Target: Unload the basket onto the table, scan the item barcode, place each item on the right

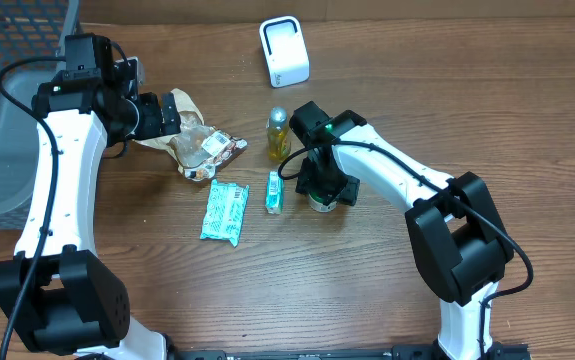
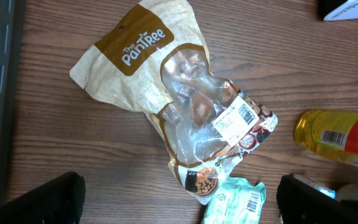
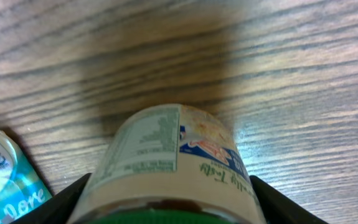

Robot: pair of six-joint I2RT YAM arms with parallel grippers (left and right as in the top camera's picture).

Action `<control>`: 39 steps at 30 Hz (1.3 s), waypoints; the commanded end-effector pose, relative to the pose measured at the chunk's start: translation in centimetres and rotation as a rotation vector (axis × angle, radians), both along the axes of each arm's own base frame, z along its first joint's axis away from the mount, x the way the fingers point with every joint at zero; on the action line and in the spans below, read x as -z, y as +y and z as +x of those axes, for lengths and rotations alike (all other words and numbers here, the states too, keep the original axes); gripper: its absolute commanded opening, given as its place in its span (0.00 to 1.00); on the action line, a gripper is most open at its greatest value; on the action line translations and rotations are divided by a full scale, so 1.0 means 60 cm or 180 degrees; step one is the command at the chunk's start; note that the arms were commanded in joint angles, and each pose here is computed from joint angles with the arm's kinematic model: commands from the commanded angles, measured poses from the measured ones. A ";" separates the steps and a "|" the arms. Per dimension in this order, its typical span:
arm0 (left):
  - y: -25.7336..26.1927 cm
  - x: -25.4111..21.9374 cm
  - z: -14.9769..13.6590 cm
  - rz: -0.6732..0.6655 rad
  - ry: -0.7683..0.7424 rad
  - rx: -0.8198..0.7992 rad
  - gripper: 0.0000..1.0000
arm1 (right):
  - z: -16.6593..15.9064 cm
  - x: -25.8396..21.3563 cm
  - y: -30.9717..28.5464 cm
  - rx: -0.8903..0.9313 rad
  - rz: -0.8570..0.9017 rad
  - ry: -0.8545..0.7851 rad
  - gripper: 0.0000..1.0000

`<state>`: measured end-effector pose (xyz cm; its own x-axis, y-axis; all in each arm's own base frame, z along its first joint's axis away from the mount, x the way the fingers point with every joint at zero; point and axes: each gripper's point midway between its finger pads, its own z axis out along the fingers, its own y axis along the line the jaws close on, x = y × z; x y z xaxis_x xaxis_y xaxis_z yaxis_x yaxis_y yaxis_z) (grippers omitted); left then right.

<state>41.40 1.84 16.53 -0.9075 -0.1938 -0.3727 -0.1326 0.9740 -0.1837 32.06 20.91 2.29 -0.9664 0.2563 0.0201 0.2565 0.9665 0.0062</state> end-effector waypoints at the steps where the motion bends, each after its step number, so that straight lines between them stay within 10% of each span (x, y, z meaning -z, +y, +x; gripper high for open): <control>1: -0.008 -0.004 0.001 0.0006 -0.0036 0.0124 1.00 | -0.002 -0.011 -0.009 0.0051 0.0038 0.0018 0.70; 18: -0.008 -0.004 0.001 0.0006 -0.0036 0.0123 0.99 | -0.005 -0.032 -0.021 0.0262 0.0282 0.0283 0.55; 39: -0.008 -0.004 0.001 0.0006 -0.0036 0.0123 1.00 | -0.135 -0.111 0.023 0.0785 0.1227 0.1867 0.55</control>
<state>41.39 1.84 16.53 -0.9076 -0.1938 -0.3724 -0.1326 0.9740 -0.1837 23.69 20.62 6.68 -0.6965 0.3742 0.6122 0.5019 0.8639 0.0429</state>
